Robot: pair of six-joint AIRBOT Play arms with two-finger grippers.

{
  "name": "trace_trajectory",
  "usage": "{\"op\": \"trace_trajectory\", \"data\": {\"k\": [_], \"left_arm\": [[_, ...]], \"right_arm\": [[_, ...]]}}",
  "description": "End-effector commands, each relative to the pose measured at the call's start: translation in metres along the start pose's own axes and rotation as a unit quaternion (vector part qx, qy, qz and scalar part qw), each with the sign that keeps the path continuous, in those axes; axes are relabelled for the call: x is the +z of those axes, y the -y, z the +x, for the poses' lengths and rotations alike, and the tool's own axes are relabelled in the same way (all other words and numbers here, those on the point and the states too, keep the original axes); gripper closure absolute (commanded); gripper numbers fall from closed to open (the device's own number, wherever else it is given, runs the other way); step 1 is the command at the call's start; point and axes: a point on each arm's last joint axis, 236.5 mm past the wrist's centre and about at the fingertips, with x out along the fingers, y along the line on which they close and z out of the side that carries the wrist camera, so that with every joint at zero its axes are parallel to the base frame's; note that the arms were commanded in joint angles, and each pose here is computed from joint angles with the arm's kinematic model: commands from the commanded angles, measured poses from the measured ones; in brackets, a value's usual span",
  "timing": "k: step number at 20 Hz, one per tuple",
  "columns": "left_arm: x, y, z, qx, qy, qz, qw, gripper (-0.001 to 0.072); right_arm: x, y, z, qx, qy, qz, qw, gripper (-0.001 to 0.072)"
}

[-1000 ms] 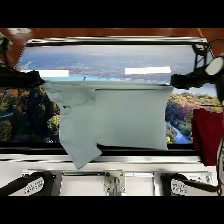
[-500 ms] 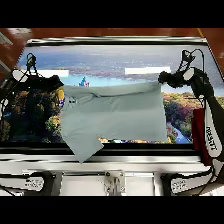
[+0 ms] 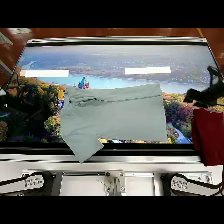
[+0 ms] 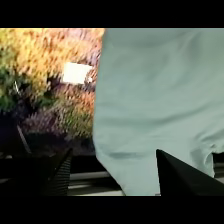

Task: Fold the shirts.

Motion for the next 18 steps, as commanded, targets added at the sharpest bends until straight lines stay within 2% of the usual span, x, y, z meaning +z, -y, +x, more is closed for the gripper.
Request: {"op": "trace_trajectory", "data": {"k": [1, 3, 7, 13, 14, 16, 17, 18], "left_arm": [[-0.067, -0.018, 0.039, -0.037, -0.033, -0.032, 0.998, 0.003], [-0.083, -0.013, 0.065, -0.07, -0.038, -0.043, 0.996, 0.0038], [-0.079, -0.019, 0.088, -0.073, -0.008, -0.078, 0.994, 0.0049], [-0.075, -0.001, 0.114, -0.078, -0.015, -0.067, 0.995, 0.0063], [-0.072, 0.005, 0.12, -0.084, -0.013, -0.072, 0.994, 0.0208], [-0.072, 0.015, 0.128, -0.094, -0.018, -0.077, 0.992, 0.0605], [-0.073, 0.017, 0.129, -0.095, -0.02, -0.072, 0.993, 0.0667], [-0.073, 0.018, 0.128, -0.096, -0.02, -0.065, 0.993, 0.0667]], "right_arm": [[-0.066, -0.007, 0.003, 0.129, -0.071, 0.087, 0.985, 0.0108], [-0.081, -0.014, 0.014, 0.164, -0.085, 0.104, 0.977, 0.0108], [-0.083, -0.013, 0.022, 0.162, -0.083, 0.112, 0.977, 0.0109], [-0.077, -0.009, 0.025, 0.155, -0.069, 0.114, 0.979, 0.0109], [-0.078, -0.009, 0.025, 0.154, -0.071, 0.114, 0.979, 0.0108], [-0.088, -0.003, 0.026, 0.139, -0.088, 0.107, 0.981, 0.0108], [-0.101, 0.005, 0.029, 0.121, -0.111, 0.102, 0.981, 0.0105], [-0.118, 0.012, 0.033, 0.105, -0.138, 0.097, 0.98, 0.003]]}}
